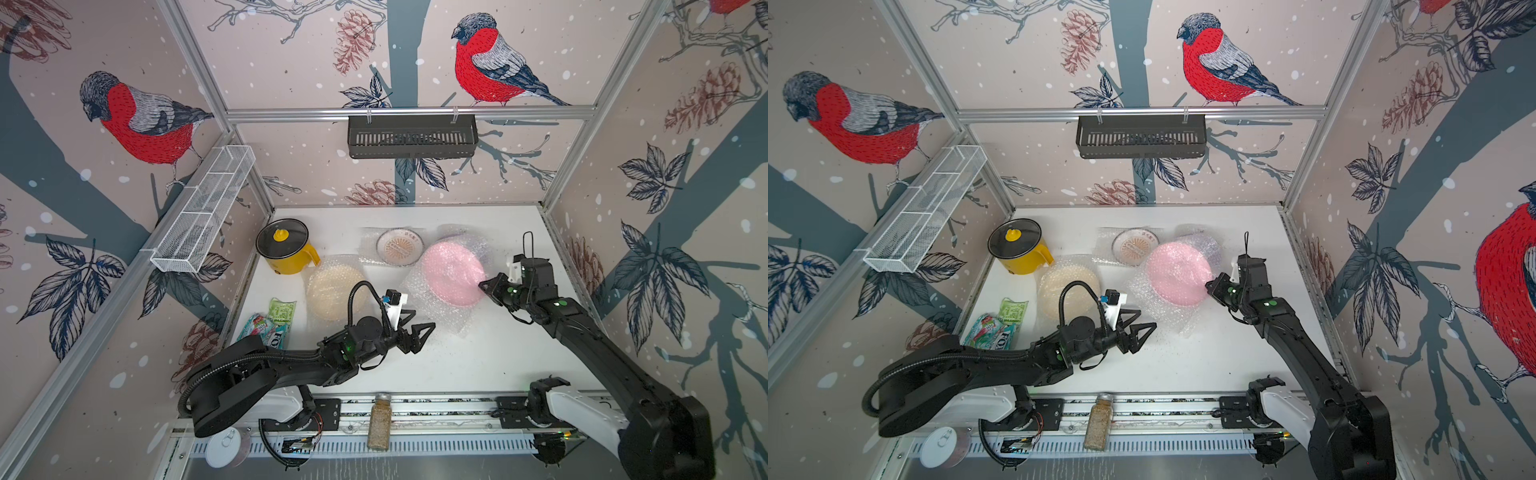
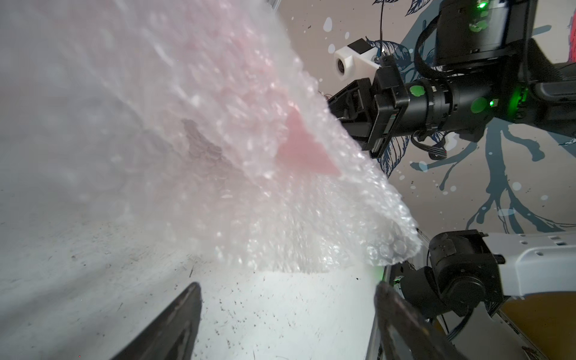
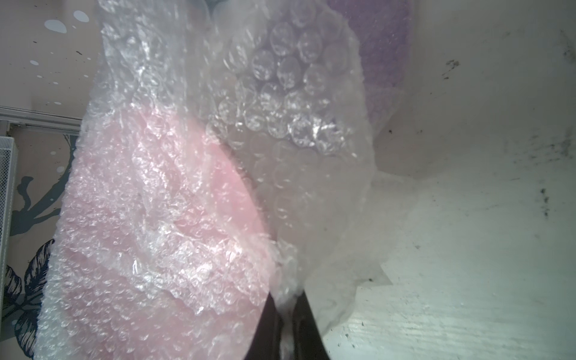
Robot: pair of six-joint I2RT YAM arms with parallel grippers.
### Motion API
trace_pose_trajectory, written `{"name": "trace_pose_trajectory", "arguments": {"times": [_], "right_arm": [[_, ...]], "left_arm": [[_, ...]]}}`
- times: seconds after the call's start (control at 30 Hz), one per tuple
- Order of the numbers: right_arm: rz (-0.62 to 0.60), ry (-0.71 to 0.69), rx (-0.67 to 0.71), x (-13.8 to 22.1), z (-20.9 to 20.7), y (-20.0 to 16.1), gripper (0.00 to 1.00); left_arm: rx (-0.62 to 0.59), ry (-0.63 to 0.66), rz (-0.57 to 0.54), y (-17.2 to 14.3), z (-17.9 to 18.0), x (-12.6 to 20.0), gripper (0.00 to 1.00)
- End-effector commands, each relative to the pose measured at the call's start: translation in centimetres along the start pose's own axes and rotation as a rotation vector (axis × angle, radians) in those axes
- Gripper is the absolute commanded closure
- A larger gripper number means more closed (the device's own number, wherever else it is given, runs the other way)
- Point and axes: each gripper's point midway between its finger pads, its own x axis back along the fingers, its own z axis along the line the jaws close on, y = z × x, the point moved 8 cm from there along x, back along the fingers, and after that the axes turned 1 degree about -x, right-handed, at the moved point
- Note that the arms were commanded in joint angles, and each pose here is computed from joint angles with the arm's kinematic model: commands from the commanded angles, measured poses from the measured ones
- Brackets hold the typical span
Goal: Unpack dinner plates from bubble wrap
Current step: Unwrap the bubble wrap at the center of the board.
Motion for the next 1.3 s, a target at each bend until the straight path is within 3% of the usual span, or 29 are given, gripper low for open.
{"name": "trace_pose_trajectory", "arguments": {"times": [0.0,0.37,0.53,1.27], "right_arm": [[-0.004,0.053,0.001,0.2,0.7,0.2,0.91],[-0.004,0.073,-0.016,0.6,0.5,0.6,0.91],[0.000,0.085,-0.026,0.7,0.3,0.8,0.91],[-0.017,0.106,-0.067,1.3,-0.5,1.8,0.91]], "left_arm": [[0.014,0.010,-0.083,1.6,-0.4,-0.8,0.20],[0.062,0.078,-0.066,1.2,0.4,-2.1,0.39],[0.066,0.078,-0.050,1.2,0.3,-2.5,0.41],[0.114,-0.008,-0.015,0.5,-0.2,-3.2,0.22]]}}
